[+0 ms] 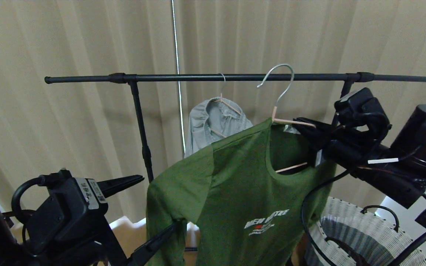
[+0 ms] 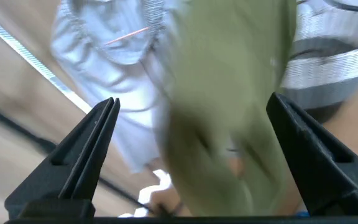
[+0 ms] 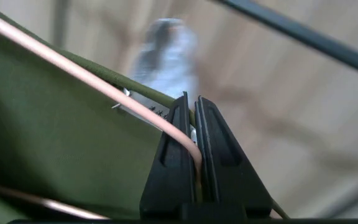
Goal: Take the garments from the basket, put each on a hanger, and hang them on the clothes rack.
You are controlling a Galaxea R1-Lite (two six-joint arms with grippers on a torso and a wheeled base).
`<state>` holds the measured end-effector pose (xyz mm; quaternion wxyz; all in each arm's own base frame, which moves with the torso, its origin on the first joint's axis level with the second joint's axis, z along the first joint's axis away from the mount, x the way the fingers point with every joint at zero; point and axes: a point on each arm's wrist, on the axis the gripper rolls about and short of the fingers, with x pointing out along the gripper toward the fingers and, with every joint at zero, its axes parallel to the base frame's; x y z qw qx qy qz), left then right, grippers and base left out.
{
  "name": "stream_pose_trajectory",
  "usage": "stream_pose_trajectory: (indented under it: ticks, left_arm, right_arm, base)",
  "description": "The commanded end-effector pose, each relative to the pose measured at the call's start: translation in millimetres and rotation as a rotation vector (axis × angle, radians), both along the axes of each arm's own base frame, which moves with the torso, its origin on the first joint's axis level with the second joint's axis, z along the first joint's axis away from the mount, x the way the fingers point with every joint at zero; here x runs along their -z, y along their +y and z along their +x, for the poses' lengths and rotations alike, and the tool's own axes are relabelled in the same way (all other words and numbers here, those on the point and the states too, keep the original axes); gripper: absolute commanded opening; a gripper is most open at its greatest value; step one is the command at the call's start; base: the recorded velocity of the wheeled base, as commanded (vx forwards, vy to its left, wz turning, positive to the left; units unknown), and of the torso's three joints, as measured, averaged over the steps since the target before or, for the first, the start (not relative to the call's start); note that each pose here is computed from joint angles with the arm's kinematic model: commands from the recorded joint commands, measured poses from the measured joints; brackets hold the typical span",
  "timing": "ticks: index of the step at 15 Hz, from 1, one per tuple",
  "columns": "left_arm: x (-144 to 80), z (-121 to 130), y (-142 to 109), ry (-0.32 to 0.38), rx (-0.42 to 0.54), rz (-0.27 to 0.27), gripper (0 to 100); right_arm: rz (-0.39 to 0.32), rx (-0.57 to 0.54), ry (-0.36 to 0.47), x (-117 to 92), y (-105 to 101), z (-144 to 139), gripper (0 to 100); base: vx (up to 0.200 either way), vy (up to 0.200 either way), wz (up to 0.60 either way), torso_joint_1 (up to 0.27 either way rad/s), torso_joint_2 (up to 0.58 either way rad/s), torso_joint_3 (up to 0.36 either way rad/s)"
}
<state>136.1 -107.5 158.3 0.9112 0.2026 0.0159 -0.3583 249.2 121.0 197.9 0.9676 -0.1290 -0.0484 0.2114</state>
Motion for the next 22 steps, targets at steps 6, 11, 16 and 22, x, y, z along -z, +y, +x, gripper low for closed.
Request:
stream_pose_trajectory:
  ticks: [6, 11, 16, 22]
  left_arm:
    - [28.3, 1.6, 12.6, 0.106, -0.061, 0.07, 100]
    - [33.5, 2.7, 9.9, 0.184, 0.014, 0.023, 100]
    - [24.2, 17.5, 4.1, 0.155, -0.012, -0.053, 100]
    - [34.3, 37.3, -9.4, 0.182, -0.011, -0.015, 0]
  right_arm:
    - [0.067, 0.085, 0.029, 13.2, -25.2, -35.6, 0]
    - [0.154, 0.081, -0.003, 30.1, -24.1, -33.0, 0]
    - [0.173, 0.072, -0.05, 27.9, -23.4, -35.7, 0]
    - [0.183, 0.073, -0.07, 23.7, -25.1, -37.7, 0]
  base:
    - [0.0, 0.0, 0.0, 0.0, 0.0, 0.0]
    - [0.0, 0.0, 0.0, 0.0, 0.0, 0.0]
    - [0.0, 0.0, 0.0, 0.0, 0.0, 0.0]
    - [0.0, 0.0, 0.0, 0.0, 0.0, 0.0]
